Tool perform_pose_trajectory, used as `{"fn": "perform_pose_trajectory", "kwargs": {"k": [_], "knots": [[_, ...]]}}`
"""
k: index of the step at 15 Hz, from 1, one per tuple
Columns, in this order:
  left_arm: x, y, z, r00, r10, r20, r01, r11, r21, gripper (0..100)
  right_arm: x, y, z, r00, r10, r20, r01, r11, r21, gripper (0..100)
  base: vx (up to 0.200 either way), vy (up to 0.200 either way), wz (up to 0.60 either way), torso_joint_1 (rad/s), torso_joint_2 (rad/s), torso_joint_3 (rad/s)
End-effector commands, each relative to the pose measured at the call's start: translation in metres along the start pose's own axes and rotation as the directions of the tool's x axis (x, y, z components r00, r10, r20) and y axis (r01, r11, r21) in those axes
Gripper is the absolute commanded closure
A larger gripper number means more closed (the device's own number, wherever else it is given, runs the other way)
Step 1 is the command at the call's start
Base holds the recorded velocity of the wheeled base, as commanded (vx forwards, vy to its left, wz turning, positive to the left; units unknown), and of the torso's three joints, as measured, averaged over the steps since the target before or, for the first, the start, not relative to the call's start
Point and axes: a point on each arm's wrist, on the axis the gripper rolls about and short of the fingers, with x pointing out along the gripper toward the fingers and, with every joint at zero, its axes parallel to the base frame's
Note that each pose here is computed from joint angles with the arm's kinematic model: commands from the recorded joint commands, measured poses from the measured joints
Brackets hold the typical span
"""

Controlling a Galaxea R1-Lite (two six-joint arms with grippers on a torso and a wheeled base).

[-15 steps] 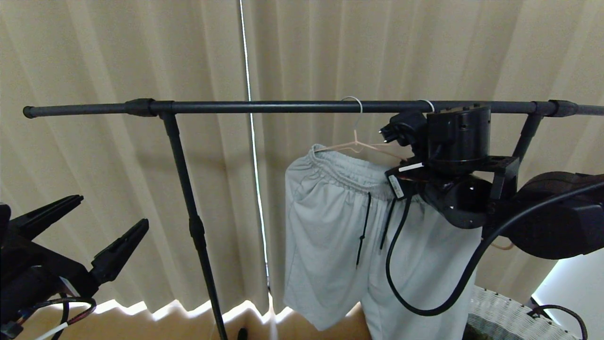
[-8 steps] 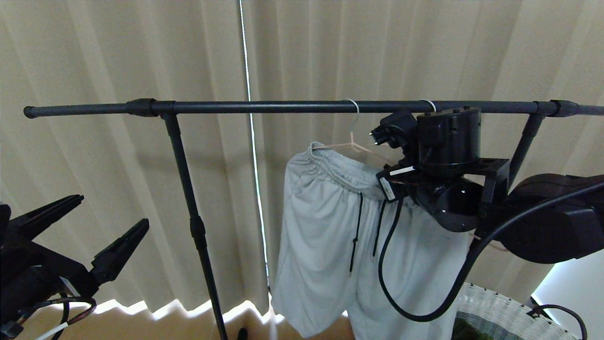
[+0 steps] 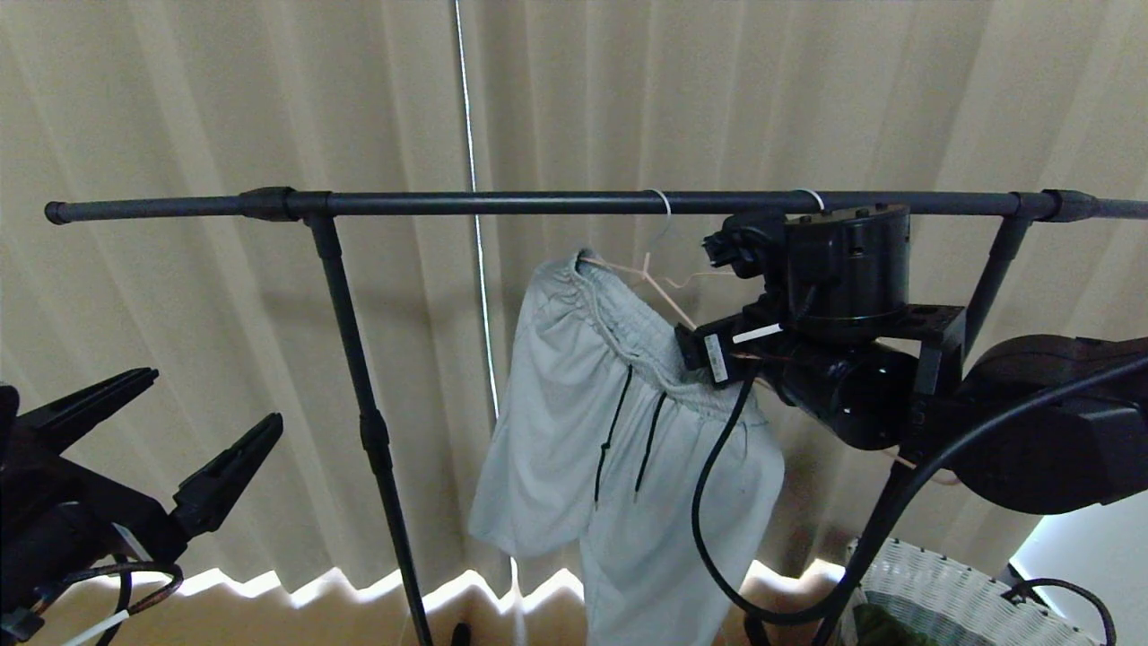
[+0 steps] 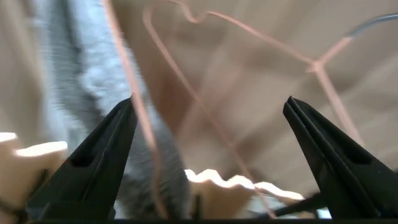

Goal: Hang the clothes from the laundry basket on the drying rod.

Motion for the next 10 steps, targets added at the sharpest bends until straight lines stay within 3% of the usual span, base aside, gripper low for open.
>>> {"fn": "perform_pose_trajectory", "kwargs": {"k": [1, 5, 10], "knots": [[0.000, 0.000, 0.000, 1.000, -0.001, -0.003, 0.001, 1.000, 0.000, 0, -0.003, 0.000, 0.002, 1.000, 0.013, 0.007, -0.013, 1.000, 0.014, 0, 0.000, 0.000, 0.00, 0.000, 0.00, 0.000], [0.002, 0.000, 0.000, 1.000, -0.008, -0.004, 0.008, 1.000, -0.002, 0, -0.015, -0.007, 0.009, 0.994, 0.107, 0.039, -0.111, 0.985, 0.133, 0, 0.000, 0.000, 0.00, 0.000, 0.00, 0.000], [0.010, -0.001, -0.003, 0.998, -0.042, -0.037, 0.042, 0.999, -0.006, 0, -0.061, -0.038, 0.010, 0.971, 0.221, 0.096, -0.235, 0.954, 0.184, 0, 0.000, 0.000, 0.00, 0.000, 0.00, 0.000]]}}
